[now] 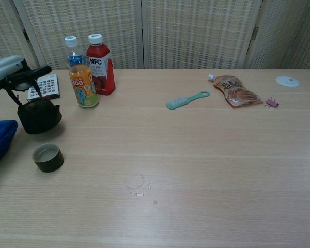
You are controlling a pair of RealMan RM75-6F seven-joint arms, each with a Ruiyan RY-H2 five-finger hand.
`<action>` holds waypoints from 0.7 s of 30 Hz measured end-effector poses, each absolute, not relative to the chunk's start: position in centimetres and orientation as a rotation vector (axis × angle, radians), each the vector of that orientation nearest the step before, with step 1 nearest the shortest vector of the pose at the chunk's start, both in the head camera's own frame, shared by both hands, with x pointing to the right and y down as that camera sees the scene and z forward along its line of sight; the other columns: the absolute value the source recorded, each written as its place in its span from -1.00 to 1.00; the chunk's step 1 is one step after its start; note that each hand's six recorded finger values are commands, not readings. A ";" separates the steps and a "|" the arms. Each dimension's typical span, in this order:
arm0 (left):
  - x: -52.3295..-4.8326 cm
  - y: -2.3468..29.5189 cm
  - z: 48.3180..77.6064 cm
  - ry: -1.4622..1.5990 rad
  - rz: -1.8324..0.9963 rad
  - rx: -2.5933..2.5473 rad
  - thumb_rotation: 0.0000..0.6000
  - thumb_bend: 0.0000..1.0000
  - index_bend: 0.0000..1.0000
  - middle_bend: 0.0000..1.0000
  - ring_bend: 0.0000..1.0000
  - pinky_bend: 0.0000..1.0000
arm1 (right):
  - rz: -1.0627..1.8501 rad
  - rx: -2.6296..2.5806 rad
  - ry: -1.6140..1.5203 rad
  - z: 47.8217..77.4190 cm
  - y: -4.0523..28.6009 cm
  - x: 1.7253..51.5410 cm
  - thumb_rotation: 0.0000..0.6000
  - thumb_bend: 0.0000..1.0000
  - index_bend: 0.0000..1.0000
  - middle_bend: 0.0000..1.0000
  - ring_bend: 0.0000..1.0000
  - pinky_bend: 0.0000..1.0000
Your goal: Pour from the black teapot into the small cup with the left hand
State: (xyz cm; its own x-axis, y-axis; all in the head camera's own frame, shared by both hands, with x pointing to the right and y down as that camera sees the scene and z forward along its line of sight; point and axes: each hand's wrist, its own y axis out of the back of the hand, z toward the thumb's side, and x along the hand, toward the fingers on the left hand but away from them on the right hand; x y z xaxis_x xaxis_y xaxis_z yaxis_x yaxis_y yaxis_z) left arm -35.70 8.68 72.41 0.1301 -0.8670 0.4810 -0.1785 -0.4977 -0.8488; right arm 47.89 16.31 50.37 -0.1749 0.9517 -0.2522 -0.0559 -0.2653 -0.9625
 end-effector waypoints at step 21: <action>-34.7 10.1 74.5 0.855 -1.440 -1.760 -1.00 -0.82 0.80 0.85 0.54 -0.26 | 1.572 -1.256 -1.140 50.5 16.4 48.3 1.00 -0.68 -0.36 -0.56 -0.61 -0.66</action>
